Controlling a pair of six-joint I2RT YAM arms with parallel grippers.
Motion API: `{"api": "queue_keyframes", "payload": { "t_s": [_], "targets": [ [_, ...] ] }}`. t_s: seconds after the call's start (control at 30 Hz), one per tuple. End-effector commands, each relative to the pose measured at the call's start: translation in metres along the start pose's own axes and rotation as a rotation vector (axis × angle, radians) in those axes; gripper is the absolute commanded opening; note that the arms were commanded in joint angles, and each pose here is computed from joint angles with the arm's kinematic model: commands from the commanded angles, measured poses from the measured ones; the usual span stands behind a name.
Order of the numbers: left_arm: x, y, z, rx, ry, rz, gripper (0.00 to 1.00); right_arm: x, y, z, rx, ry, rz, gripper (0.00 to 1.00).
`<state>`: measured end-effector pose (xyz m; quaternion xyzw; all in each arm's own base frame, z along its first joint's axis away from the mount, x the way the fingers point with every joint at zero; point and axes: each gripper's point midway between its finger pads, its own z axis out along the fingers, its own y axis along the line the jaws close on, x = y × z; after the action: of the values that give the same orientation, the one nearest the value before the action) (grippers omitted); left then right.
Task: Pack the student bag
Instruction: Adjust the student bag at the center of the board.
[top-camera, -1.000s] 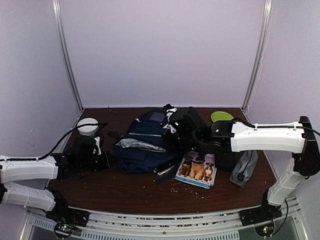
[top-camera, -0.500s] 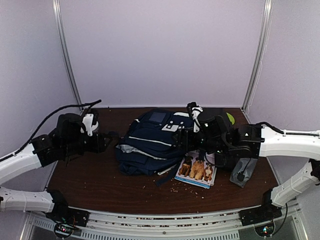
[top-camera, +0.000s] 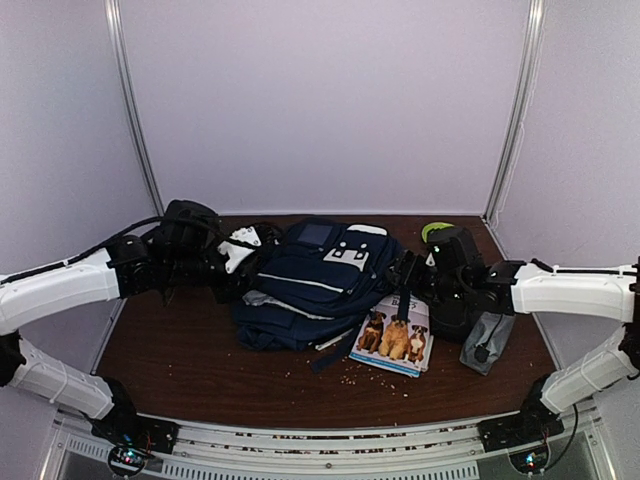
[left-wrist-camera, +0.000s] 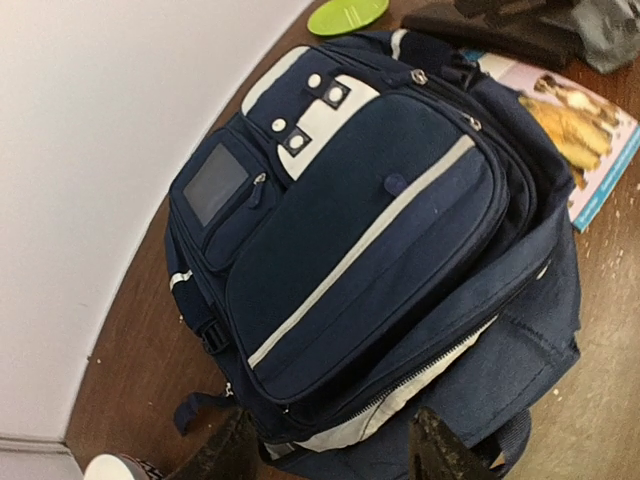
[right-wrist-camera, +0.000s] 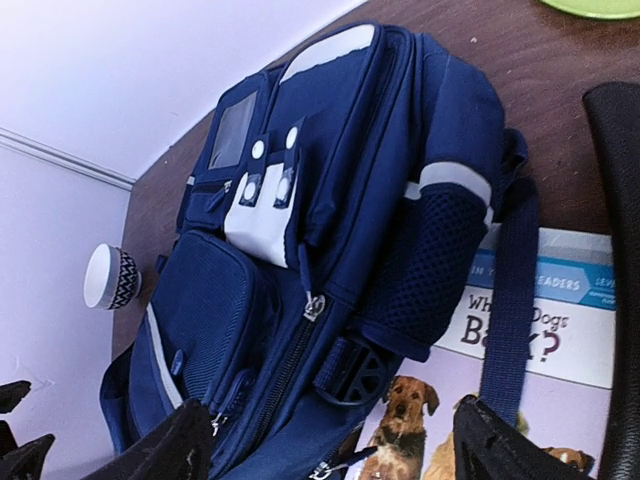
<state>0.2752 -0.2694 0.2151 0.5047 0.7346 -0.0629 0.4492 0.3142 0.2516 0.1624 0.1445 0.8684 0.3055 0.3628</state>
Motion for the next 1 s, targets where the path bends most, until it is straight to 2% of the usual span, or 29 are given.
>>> {"api": "queue_keyframes", "payload": {
  "t_s": [0.0,0.3,0.5,0.7,0.97],
  "targets": [
    [0.002,-0.007,0.018,0.059,0.055,0.258,0.88,0.0,0.02,0.008,-0.079,0.025,0.058,0.83],
    [0.008,-0.013,0.057,0.103,0.108,0.286,0.87,0.018,0.005,0.009,-0.073,0.075,0.076,0.82],
    [0.005,-0.023,0.073,0.161,0.094,0.275,0.85,0.02,0.005,0.005,-0.081,0.084,0.068,0.81],
    [-0.001,-0.032,0.075,0.21,0.067,0.228,0.77,0.019,0.006,-0.001,-0.07,0.077,-0.011,0.79],
    [0.002,-0.042,0.068,0.247,0.047,0.199,0.63,0.028,-0.006,-0.004,-0.055,0.085,-0.085,0.78]
  ]
}}
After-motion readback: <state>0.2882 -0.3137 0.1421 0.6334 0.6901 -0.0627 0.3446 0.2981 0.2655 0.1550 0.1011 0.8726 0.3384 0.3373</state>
